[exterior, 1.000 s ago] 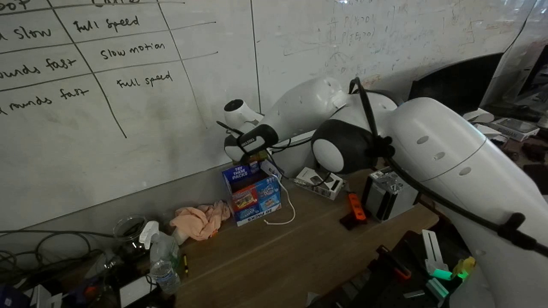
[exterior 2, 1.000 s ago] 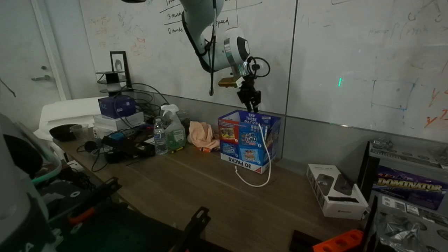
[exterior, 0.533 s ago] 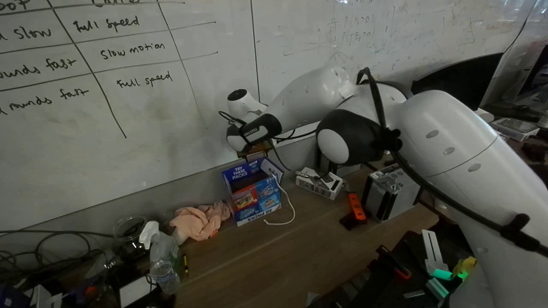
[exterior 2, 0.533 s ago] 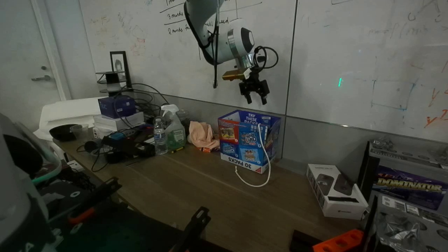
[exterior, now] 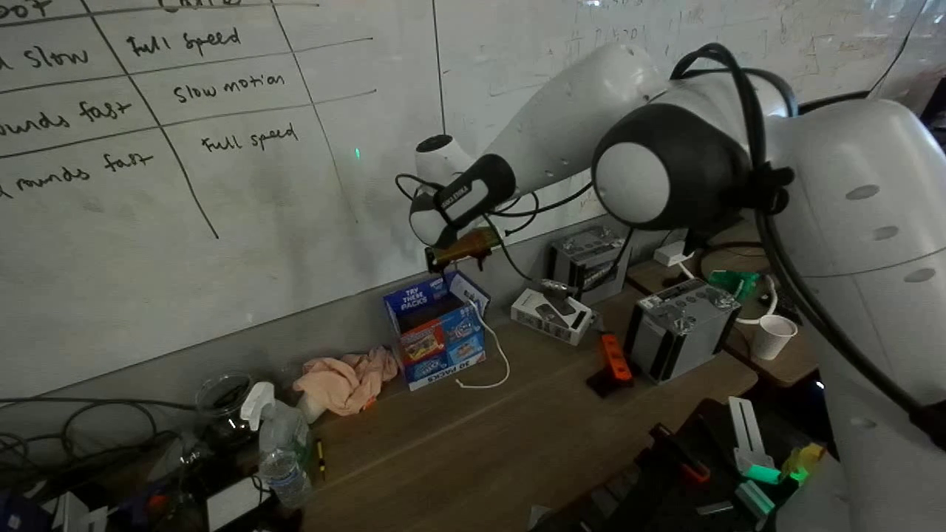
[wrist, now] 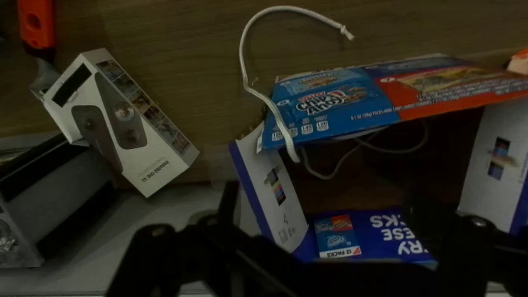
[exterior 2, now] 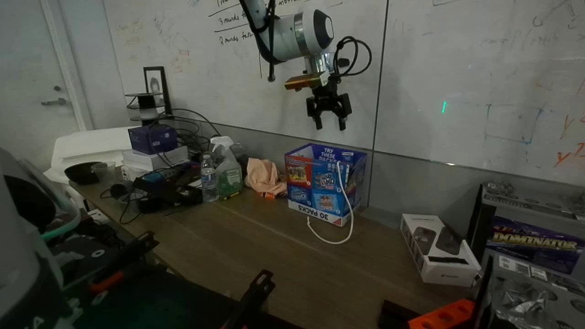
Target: Put the white ropes inside the blue box.
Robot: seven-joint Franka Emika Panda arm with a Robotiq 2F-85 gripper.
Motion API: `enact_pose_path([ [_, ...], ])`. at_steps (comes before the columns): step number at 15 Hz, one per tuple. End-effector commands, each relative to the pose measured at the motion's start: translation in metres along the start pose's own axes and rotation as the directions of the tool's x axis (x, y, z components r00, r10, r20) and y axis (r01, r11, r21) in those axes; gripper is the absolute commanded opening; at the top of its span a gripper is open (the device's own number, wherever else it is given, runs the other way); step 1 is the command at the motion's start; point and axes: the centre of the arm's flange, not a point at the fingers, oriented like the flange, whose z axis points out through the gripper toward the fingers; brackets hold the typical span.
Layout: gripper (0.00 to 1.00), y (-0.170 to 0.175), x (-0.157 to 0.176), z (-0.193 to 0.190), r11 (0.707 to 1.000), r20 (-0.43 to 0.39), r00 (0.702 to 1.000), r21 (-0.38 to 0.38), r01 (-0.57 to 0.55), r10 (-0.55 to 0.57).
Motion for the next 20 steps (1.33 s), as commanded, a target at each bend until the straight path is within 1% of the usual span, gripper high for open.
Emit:
enact_pose_path([
  [1,1.0,0.025,-0.063,0.005,0.981,0.017,0.985,0.093,0.171,-0.173],
  [2,1.0,0.024,-0.07,0.015,0.97,0.019,0.975,0.112,0.217,-0.221],
  [4,1.0,0.019,-0.089,0.048,0.939,0.017,0.95,0.16,0.304,-0.31],
  [5,1.0,0.014,-0.097,0.063,0.921,0.02,0.935,0.184,0.344,-0.354],
  [7,1.0,0.006,-0.112,0.089,0.875,0.027,0.895,0.226,0.428,-0.444],
  [9,1.0,-0.007,-0.119,0.113,0.818,0.036,0.842,0.266,0.511,-0.538],
  [11,1.0,-0.02,-0.12,0.133,0.748,0.04,0.774,0.294,0.595,-0.632],
  [13,1.0,-0.032,-0.118,0.149,0.67,0.026,0.7,0.32,0.67,-0.713],
  [14,1.0,-0.038,-0.115,0.156,0.646,0.015,0.68,0.328,0.689,-0.733],
  [16,1.0,-0.043,-0.109,0.171,0.625,-0.012,0.665,0.331,0.707,-0.747],
  [19,1.0,-0.045,-0.101,0.193,0.625,-0.035,0.664,0.302,0.719,-0.747],
  [20,1.0,-0.046,-0.1,0.2,0.621,-0.038,0.66,0.301,0.723,-0.75],
])
